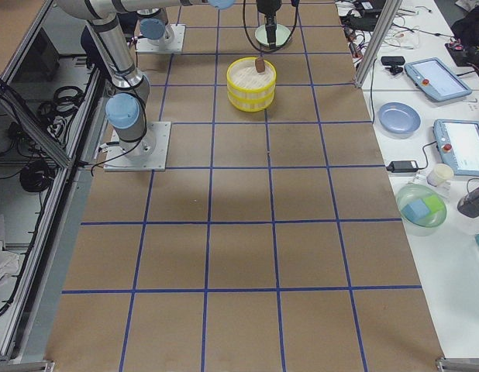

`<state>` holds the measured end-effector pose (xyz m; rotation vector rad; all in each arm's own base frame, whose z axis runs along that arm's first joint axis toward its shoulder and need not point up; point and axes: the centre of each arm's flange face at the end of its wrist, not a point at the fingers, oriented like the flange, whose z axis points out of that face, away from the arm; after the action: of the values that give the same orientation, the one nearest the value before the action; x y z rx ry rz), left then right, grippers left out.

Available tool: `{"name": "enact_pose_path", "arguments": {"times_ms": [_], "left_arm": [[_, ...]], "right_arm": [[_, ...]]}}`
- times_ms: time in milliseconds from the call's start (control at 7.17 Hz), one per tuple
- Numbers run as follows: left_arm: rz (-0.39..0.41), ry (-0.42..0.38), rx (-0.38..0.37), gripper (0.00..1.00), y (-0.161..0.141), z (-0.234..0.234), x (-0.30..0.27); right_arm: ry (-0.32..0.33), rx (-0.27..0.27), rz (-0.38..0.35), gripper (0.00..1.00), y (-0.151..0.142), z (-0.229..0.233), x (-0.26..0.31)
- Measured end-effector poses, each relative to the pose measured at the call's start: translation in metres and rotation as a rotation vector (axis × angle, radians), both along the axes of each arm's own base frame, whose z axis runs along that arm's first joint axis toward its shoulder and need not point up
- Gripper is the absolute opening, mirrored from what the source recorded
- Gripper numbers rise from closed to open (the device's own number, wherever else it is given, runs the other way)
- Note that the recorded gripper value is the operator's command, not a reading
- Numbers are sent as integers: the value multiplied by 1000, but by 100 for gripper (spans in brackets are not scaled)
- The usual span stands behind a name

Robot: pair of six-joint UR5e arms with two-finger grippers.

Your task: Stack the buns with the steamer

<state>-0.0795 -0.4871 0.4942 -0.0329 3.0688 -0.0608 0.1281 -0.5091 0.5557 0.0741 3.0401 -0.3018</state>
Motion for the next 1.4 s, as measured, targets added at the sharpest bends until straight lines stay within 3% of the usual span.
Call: {"name": "enact_pose_path", "arguments": {"times_ms": [419,977,1395], "left_arm": [[-4,5,7,100,1,-1,-1],[-5,3,10,100,2,-1,0],[-5,3,14,100,3,-2,0]], "right_arm": [[11,6,-3,100,-1,-1,-2],[56,116,-5,100,9,-13,-7],[94,167,-2,100,14,-19,-9]]}}
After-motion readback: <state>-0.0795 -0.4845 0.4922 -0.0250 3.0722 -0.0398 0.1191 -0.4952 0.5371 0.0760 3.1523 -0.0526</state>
